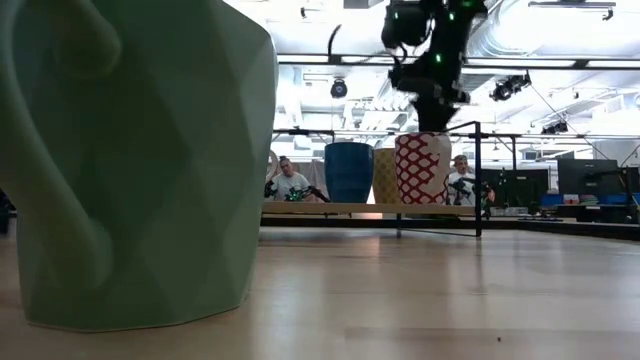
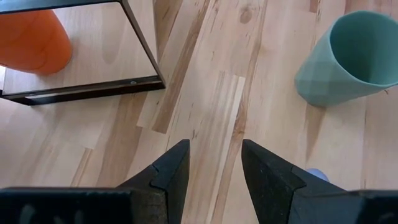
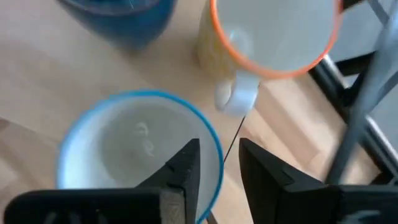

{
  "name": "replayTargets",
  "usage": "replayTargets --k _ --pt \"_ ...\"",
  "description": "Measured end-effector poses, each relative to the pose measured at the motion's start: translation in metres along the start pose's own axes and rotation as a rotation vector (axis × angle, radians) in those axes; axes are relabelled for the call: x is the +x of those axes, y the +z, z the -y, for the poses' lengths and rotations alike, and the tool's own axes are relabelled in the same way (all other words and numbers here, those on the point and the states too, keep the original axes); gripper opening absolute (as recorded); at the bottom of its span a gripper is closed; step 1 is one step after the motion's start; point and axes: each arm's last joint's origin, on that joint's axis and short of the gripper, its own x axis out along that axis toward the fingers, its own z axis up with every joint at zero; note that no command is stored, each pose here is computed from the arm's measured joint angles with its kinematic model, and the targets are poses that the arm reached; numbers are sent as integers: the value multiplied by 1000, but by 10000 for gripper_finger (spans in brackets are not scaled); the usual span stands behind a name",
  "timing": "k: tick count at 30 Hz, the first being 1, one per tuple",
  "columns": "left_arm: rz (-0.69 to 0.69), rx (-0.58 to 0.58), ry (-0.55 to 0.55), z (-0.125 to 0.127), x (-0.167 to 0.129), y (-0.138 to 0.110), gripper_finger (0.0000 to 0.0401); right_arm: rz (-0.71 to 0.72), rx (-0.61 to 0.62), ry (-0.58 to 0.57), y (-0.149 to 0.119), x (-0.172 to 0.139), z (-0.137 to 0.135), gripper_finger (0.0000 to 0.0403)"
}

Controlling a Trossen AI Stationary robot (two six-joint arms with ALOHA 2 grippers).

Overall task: Place coffee mugs
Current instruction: Put the red patterned mug on the shelf, then put the white blue mug on the shelf

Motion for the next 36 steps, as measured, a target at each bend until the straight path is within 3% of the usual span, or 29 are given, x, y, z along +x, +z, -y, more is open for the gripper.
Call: replayTargets --k 5,8,11,17,22,28,36 --pt "2 -4 -3 0 0 0 133 -40 17 41 6 -43 1 90" --pt "9 -11 -13 1 0 1 133 -147 -8 137 -8 -77 -10 90" --pt "21 -24 -30 3 0 2 133 -221 -86 237 -37 -112 -30 90" --pt "32 -35 -44 5 0 4 133 -142 -167 438 -116 -164 -61 89" --pt "44 -46 -60 6 0 5 133 -210 -149 490 -177 -173 -86 89" --pt "54 -57 -74 8 0 6 133 -233 -276 464 -244 -164 -115 89" --pt "53 -56 -73 8 0 6 133 -242 -355 459 -307 -160 -134 89"
